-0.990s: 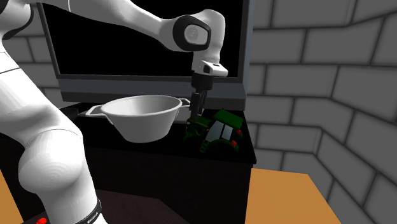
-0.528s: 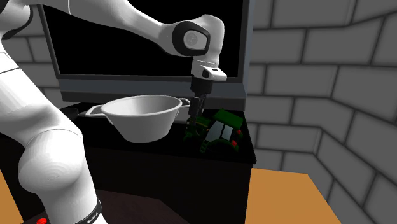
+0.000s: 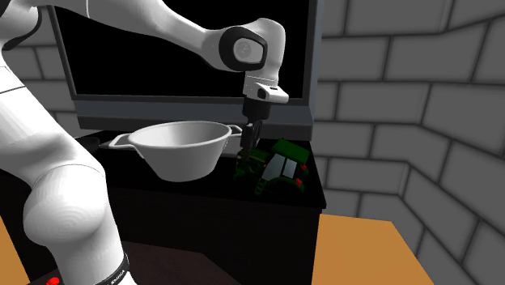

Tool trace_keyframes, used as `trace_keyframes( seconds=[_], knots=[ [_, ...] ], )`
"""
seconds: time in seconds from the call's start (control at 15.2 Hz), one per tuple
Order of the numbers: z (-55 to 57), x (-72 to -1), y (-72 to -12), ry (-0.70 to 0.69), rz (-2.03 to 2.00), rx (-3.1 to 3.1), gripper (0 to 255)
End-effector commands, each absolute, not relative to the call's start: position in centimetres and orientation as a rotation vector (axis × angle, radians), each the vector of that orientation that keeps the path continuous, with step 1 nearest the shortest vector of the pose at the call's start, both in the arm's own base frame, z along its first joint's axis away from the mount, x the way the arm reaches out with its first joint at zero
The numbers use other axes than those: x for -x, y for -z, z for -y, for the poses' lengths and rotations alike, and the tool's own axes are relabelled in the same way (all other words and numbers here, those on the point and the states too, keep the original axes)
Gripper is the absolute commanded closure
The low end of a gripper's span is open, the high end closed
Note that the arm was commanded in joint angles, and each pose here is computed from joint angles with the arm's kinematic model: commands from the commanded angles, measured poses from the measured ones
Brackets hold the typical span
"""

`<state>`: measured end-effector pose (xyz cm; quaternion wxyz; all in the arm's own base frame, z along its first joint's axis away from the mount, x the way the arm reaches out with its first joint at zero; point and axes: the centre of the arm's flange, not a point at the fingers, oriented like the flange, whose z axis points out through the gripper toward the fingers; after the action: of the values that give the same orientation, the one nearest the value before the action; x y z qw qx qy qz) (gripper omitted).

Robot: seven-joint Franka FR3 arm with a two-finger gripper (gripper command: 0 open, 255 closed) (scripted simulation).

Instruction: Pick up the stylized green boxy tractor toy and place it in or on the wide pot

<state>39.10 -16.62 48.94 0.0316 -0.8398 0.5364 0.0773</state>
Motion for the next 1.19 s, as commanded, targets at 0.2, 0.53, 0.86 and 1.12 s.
trace_keyframes(
  seconds=[0.2,0.53,0.86,1.12],
  knots=[
    [16.6,-39.1,-48.9,-0.239,-1.651,2.588,255],
    [16.6,-39.1,-51.5,-0.239,-1.651,2.588,255],
    [16.6,-39.1,-54.1,-0.239,-1.651,2.588,255],
    [16.6,-39.1,-56.3,-0.239,-1.651,2.588,255]
  ],
)
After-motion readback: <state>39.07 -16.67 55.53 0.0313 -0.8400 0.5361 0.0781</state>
